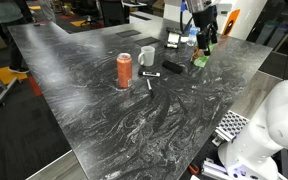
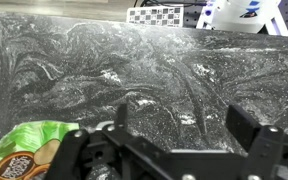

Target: Pick up one black marker and put it in the white mug

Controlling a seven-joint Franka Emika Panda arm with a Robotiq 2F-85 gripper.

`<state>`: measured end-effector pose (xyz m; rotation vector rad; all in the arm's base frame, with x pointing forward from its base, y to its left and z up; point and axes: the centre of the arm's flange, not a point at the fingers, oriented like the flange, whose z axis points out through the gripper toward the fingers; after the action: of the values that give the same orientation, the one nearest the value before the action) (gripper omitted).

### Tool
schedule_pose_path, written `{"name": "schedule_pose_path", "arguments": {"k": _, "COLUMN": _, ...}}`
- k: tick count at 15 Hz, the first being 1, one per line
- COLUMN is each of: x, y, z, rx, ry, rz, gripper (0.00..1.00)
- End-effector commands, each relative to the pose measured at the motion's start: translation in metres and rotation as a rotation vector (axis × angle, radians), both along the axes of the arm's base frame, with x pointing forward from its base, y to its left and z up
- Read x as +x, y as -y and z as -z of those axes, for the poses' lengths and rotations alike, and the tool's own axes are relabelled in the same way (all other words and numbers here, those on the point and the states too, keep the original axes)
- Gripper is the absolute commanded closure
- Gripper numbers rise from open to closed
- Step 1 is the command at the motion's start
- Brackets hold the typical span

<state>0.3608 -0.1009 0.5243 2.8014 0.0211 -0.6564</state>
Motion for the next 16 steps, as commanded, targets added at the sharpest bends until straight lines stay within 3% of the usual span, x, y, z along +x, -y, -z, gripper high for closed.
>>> {"name": "schedule_pose_path", "arguments": {"k": 1, "x": 0.038, "y": 0.006, "z": 0.009, "rx": 0.063, "ry": -0.097, "rz": -0.111, "gripper": 0.0}}
{"name": "schedule_pose_path", "arguments": {"k": 6, "x": 0.067, "y": -0.002, "z": 0.027, "rx": 0.108, "ry": -0.106, "rz": -0.245, "gripper": 0.0}}
{"name": "schedule_pose_path", "arguments": {"k": 15, "x": 0.111, "y": -0.011, "z": 0.039, "rx": 0.255, "ry": 0.042, "rz": -0.457, "gripper": 0.0}}
{"name": "schedule_pose_path", "arguments": {"k": 16, "x": 0.092, "y": -0.016, "z": 0.035, "rx": 0.205, "ry": 0.037, "rz": -0.401, "gripper": 0.0}}
